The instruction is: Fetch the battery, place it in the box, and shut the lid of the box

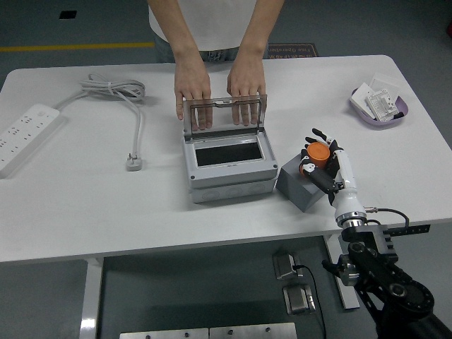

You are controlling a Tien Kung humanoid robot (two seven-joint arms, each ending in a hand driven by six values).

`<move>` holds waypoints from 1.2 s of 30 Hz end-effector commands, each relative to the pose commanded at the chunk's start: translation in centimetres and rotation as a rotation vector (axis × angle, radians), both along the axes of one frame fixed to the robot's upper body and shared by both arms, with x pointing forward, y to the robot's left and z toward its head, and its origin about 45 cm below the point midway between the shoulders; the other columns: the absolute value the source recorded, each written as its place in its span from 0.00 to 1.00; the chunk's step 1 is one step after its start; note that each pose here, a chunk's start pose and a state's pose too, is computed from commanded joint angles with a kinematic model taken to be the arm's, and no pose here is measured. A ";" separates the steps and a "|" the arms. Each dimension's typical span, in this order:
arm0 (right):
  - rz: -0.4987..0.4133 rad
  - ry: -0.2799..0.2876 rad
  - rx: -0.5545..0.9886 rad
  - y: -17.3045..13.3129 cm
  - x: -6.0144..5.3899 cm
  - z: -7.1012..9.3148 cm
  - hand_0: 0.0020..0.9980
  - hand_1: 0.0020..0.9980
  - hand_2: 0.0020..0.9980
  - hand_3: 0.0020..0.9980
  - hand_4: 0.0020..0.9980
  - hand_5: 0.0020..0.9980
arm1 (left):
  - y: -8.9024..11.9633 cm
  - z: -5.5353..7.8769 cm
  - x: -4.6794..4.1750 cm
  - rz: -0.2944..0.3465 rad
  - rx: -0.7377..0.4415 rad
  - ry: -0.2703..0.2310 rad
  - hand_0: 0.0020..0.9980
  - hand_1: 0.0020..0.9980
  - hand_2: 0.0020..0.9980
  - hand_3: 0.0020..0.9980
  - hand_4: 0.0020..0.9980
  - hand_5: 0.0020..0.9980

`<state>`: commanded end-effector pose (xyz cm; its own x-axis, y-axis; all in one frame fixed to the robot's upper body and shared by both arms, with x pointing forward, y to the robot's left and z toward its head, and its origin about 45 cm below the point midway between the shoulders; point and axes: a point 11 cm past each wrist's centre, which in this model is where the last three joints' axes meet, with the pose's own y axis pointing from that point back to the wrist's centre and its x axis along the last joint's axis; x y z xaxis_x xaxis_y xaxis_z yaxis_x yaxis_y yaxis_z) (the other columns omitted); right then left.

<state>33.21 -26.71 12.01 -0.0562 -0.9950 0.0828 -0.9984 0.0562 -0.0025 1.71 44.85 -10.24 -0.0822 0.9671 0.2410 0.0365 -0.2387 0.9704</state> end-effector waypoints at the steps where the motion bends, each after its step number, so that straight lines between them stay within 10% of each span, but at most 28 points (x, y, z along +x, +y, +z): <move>1: 0.000 0.000 0.000 0.0 0.0 0.0 0.79 0.75 0.74 0.81 0.47 0.03 | 0.0 0.0 0.01 0.000 0.000 0.000 0.69 0.68 0.66 0.77 0.73 0.41; 16: -0.005 -0.001 0.025 0.0 -0.1 0.1 0.79 0.75 0.74 0.79 0.46 0.02 | 0.1 0.1 0.28 -0.002 0.003 -0.006 0.68 0.68 0.66 0.77 0.74 0.40; 17: -0.005 0.000 0.025 0.0 -0.1 0.1 0.79 0.75 0.71 0.72 0.23 0.06 | 0.2 0.1 0.35 -0.003 0.004 -0.008 0.68 0.68 0.66 0.77 0.74 0.39; 27: -0.025 0.009 0.029 -0.3 0.0 0.0 0.78 0.71 0.65 0.63 0.10 0.15 | 0.3 0.1 0.15 0.002 0.006 -0.001 0.68 0.68 0.66 0.77 0.75 0.39; 36: -0.027 0.015 0.025 -0.3 0.1 0.0 0.65 0.47 0.44 0.38 0.07 0.00 | 0.6 0.2 0.02 0.005 0.012 -0.003 0.68 0.68 0.66 0.77 0.75 0.39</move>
<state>33.34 -27.01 11.99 -0.0818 -0.9949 0.0586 -0.9965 0.0827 0.0138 1.73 45.48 -10.00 -0.0875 0.9636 0.2528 0.0353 -0.2506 0.9674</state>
